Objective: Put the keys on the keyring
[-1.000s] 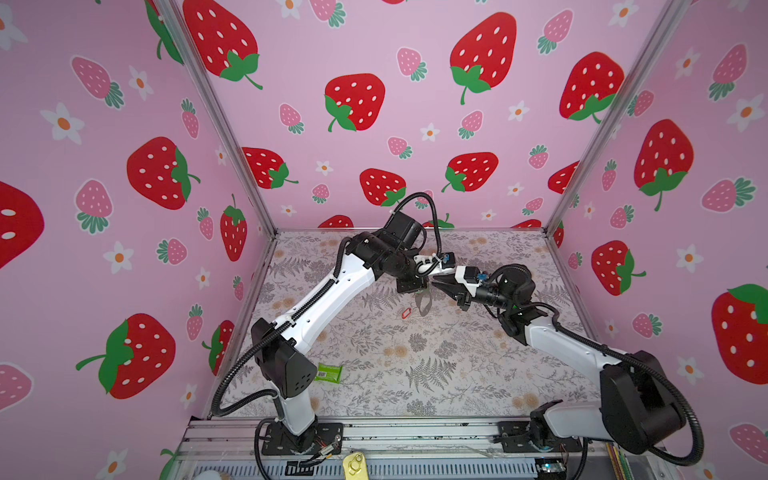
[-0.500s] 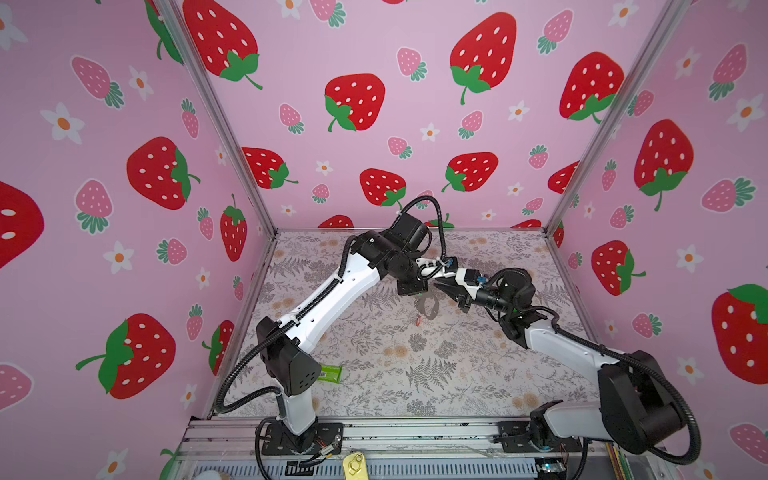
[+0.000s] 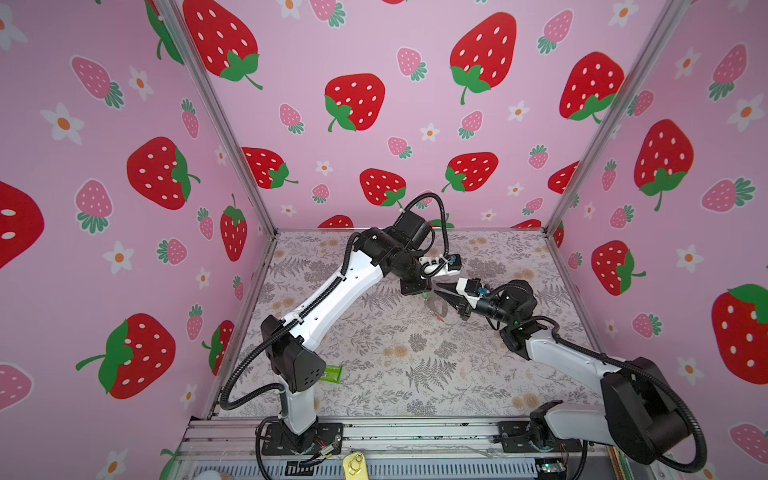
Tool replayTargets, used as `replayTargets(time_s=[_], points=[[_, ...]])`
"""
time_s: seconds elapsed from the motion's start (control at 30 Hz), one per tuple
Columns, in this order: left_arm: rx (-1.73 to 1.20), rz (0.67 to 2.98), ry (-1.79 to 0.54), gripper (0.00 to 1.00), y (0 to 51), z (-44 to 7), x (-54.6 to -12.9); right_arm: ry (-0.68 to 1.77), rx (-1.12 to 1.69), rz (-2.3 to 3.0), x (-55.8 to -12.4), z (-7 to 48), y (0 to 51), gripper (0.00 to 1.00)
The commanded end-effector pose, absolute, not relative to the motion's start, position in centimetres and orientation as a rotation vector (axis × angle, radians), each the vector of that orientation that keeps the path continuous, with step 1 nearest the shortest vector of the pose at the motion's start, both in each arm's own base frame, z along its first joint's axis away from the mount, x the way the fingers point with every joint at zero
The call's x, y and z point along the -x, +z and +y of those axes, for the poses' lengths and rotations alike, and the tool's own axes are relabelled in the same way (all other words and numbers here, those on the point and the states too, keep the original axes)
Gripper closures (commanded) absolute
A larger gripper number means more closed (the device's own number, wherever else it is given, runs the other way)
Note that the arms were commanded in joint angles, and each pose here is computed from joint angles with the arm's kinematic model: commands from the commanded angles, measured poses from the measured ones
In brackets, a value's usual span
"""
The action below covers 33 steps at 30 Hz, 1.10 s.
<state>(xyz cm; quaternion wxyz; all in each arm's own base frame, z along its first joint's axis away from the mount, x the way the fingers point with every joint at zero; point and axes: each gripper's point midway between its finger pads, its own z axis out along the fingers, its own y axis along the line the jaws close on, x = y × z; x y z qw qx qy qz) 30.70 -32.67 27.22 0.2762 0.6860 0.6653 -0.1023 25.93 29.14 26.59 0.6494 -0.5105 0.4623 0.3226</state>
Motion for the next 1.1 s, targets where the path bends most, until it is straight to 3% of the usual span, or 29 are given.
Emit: replayTargets(time_s=[0.0,0.43,0.97,1.0,1.03,1.07], points=[[-1.848,1.775,-0.338,1.00,28.0,-33.2,-30.0,0.667,1.132,0.982,-25.8,28.8,28.3,0.79],[-1.854,1.767,-0.374,1.00,28.3,-33.5,-29.5,0.670,1.125,0.996,-26.1,29.2,28.2,0.84],[-1.870,1.759,-0.382,1.00,28.1,-34.2,-29.2,0.691,1.113,0.999,-26.2,29.5,28.6,1.00],[-1.857,1.766,-0.368,0.93,28.2,-34.2,-29.4,0.697,1.110,1.003,-26.2,29.5,28.6,1.00],[-1.837,1.778,-0.347,0.76,28.2,-34.0,-29.9,0.706,1.106,1.008,-26.1,29.5,28.5,1.00],[-1.804,1.798,-0.320,0.66,28.3,-33.6,-30.5,0.718,1.099,1.012,-26.1,29.5,28.5,1.00]])
